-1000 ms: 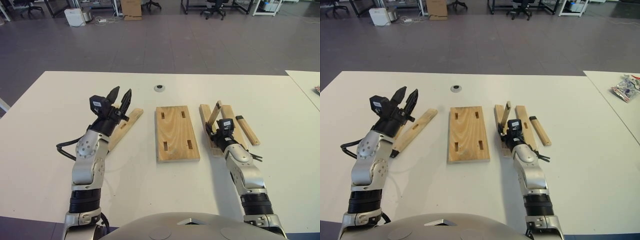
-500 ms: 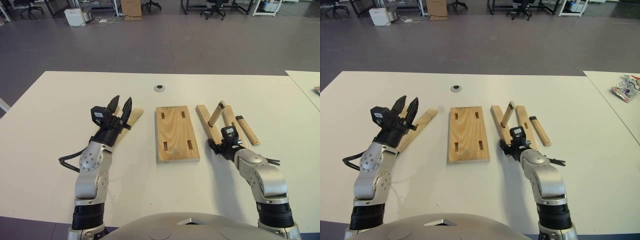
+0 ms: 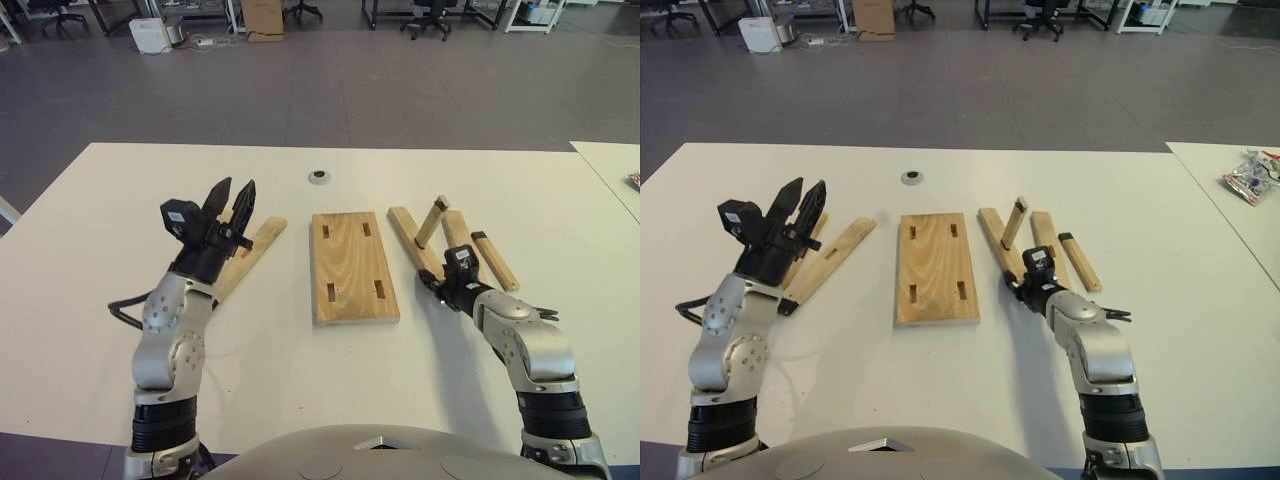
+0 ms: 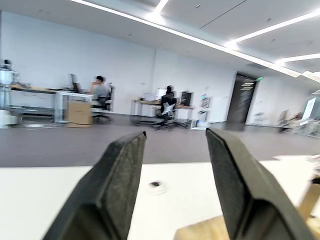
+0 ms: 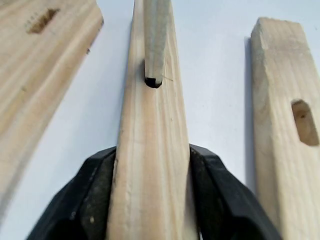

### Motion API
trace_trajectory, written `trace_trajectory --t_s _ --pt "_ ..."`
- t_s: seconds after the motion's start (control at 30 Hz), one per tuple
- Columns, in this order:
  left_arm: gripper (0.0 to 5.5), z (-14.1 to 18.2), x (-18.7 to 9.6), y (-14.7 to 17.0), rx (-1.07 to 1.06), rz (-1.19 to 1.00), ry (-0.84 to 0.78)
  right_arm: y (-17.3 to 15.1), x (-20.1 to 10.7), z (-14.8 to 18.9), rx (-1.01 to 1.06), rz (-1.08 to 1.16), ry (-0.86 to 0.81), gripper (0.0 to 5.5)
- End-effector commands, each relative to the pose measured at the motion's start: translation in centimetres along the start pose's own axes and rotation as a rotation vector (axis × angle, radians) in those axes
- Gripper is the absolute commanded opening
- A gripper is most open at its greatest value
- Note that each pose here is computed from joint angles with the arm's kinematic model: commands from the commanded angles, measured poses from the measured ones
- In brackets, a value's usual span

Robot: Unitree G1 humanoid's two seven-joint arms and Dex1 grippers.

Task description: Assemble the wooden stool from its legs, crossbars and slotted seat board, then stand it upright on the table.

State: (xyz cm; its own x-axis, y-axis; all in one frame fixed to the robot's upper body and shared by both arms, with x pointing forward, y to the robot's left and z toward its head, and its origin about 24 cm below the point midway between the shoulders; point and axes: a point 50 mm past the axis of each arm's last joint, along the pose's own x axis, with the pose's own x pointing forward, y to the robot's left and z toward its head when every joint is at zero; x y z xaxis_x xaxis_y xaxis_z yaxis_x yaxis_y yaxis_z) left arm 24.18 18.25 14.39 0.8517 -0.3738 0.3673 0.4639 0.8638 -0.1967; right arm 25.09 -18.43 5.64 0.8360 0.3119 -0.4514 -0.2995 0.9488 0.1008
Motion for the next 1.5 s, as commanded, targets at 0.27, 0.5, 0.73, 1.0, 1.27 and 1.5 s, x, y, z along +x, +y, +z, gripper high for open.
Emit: trace_trajectory --t_s 0.27,0.5,0.73,1.0,1.27,1.5 --pt "2.72 8.0 5.4 -0.9 -0.575 -0.505 -0.018 5.2 -3.7 16.4 0.105 0.861 -0.482 2.09" --pt "3.83 8.6 6.3 -1.6 -0.689 -0.660 0.167 7.4 -5.8 16.8 0.154 1.157 -0.416 2.08" --pt "3.83 9.3 6.4 -1.9 -0.746 -0.714 0.156 8.7 -5.9 15.1 0.132 1.213 -0.309 2.08" --pt "3.83 9.6 5.3 -2.6 -0.778 -0.801 0.199 8.9 -5.5 14.5 0.164 1.210 -0.283 2.08" --pt "3.65 8.6 5.7 -1.9 -0.746 -0.723 0.202 9.4 -6.4 14.0 0.132 1.285 -0.229 2.08" --pt "2.49 8.4 5.4 -1.6 -0.740 -0.700 0.169 9.0 -6.1 14.3 0.161 1.260 -0.255 2.08"
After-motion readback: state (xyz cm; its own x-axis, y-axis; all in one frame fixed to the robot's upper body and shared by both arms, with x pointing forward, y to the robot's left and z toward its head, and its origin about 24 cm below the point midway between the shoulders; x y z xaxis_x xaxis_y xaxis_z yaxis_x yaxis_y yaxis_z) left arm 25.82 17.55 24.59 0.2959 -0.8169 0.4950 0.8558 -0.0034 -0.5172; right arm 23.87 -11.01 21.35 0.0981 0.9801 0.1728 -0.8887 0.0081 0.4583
